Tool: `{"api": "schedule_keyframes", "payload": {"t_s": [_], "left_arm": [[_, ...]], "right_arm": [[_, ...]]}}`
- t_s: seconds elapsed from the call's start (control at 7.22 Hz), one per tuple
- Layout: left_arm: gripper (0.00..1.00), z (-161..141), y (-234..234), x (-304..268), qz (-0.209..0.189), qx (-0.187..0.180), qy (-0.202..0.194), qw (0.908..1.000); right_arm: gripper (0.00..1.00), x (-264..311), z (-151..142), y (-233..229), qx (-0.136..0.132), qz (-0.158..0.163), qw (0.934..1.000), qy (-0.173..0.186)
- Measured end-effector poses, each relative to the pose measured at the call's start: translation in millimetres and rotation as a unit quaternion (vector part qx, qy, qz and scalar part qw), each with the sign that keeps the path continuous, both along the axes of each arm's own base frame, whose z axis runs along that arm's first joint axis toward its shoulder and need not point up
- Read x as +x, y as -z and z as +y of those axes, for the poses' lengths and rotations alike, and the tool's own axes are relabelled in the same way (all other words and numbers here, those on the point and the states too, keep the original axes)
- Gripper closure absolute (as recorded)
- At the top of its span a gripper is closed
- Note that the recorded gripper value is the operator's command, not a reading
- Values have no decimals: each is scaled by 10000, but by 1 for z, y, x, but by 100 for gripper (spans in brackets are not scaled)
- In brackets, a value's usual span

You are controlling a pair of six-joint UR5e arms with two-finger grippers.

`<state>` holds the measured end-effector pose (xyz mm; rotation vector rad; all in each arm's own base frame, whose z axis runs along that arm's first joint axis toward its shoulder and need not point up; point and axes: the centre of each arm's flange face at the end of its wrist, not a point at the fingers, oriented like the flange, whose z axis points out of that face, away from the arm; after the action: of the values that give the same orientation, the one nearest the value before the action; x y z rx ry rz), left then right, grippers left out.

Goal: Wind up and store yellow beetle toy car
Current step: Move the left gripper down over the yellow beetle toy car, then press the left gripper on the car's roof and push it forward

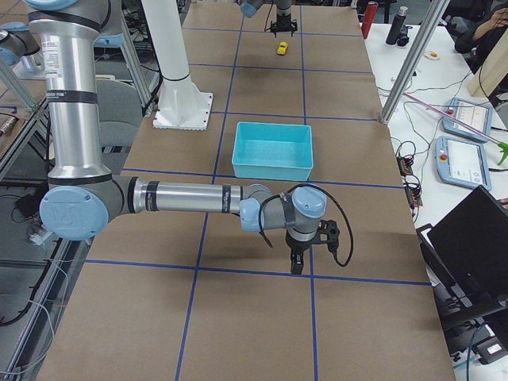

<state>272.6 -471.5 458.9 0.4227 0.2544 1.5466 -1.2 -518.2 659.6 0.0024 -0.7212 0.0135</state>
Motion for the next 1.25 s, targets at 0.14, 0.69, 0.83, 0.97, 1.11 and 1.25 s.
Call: {"api": "schedule_keyframes", "payload": {"t_s": [0.14,0.69,0.83,0.97,1.11,1.25], "left_arm": [[0,8,-2,15,-168,185,-262,9993],[0,11,-39,38,-537,157,-504,9972],[0,9,-51,41,-541,164,-502,9971],[0,6,-62,43,-516,189,-496,9973],[1,4,-70,46,-493,200,-488,9974],[3,3,-75,48,-465,217,-482,9975]], "right_arm": [[0,-1,0,0,-1,1,10000,4],[0,-2,1,-1,-4,2,10000,26],[0,-3,1,-1,-5,2,10000,28],[0,-3,1,-1,-7,2,10000,30],[0,-3,1,-1,-10,3,10000,36],[0,-4,1,-1,-12,3,10000,43]]}}
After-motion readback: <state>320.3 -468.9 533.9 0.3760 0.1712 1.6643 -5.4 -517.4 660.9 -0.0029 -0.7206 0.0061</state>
